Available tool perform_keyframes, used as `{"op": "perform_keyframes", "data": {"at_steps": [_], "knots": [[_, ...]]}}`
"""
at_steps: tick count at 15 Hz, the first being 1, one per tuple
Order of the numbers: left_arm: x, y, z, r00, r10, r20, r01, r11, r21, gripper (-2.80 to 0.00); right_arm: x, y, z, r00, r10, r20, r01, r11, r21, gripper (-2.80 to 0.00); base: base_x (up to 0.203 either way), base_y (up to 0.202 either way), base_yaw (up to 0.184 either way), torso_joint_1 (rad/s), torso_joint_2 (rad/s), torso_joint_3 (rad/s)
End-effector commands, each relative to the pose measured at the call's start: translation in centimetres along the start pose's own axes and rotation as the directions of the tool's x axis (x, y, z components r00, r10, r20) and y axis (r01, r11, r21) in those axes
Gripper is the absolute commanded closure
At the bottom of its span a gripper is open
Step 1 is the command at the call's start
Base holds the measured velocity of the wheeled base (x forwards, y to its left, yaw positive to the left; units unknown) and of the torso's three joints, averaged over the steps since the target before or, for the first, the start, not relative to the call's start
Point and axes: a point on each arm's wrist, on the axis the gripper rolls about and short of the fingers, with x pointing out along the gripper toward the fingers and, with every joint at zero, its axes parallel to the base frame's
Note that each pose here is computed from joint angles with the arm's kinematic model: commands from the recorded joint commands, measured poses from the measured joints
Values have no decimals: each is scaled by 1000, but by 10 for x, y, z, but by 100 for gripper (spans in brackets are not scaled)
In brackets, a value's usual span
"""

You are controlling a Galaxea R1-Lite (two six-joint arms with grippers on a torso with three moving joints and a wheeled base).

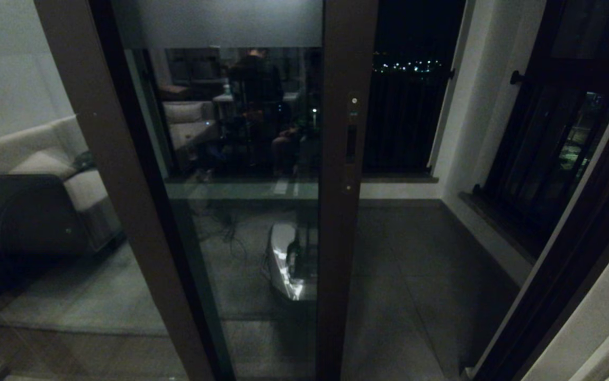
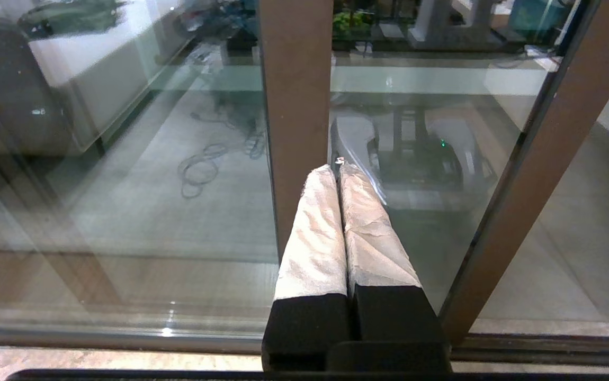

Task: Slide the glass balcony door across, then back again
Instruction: Open the slid door

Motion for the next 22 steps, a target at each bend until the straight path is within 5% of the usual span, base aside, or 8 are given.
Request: {"op": "perform_keyframes", "data": {"at_steps": [1, 7, 10, 12, 15, 17, 20, 22], "knots": [[0, 0, 0, 1000, 1, -1, -1, 1000, 0, 0, -96, -52, -14, 972, -211, 105, 207, 977, 43, 0, 0, 0, 0, 0, 0, 0], [0, 0, 0, 1000, 1, -1, -1, 1000, 0, 0, -221, -51, -91, 915, -376, 145, 381, 925, -8, 0, 0, 0, 0, 0, 0, 0], [0, 0, 0, 1000, 1, -1, -1, 1000, 0, 0, -240, -36, -140, 956, -272, 114, 275, 961, -12, 0, 0, 0, 0, 0, 0, 0], [0, 0, 0, 1000, 1, -1, -1, 1000, 0, 0, -221, -23, -159, 999, -3, 43, -3, 992, 129, 0, 0, 0, 0, 0, 0, 0], [0, 0, 0, 1000, 1, -1, -1, 1000, 0, 0, -180, -4, -204, 966, 210, -151, -185, 969, 166, 0, 0, 0, 0, 0, 0, 0], [0, 0, 0, 1000, 1, -1, -1, 1000, 0, 0, -145, 9, -242, 952, 240, -190, -213, 965, 152, 0, 0, 0, 0, 0, 0, 0], [0, 0, 0, 1000, 1, -1, -1, 1000, 0, 0, -121, 13, -250, 982, 176, 68, -184, 972, 146, 0, 0, 0, 0, 0, 0, 0], [0, 0, 0, 1000, 1, -1, -1, 1000, 0, 0, -118, 14, -259, 989, 141, 42, -147, 953, 265, 0, 0, 0, 0, 0, 0, 0]]}}
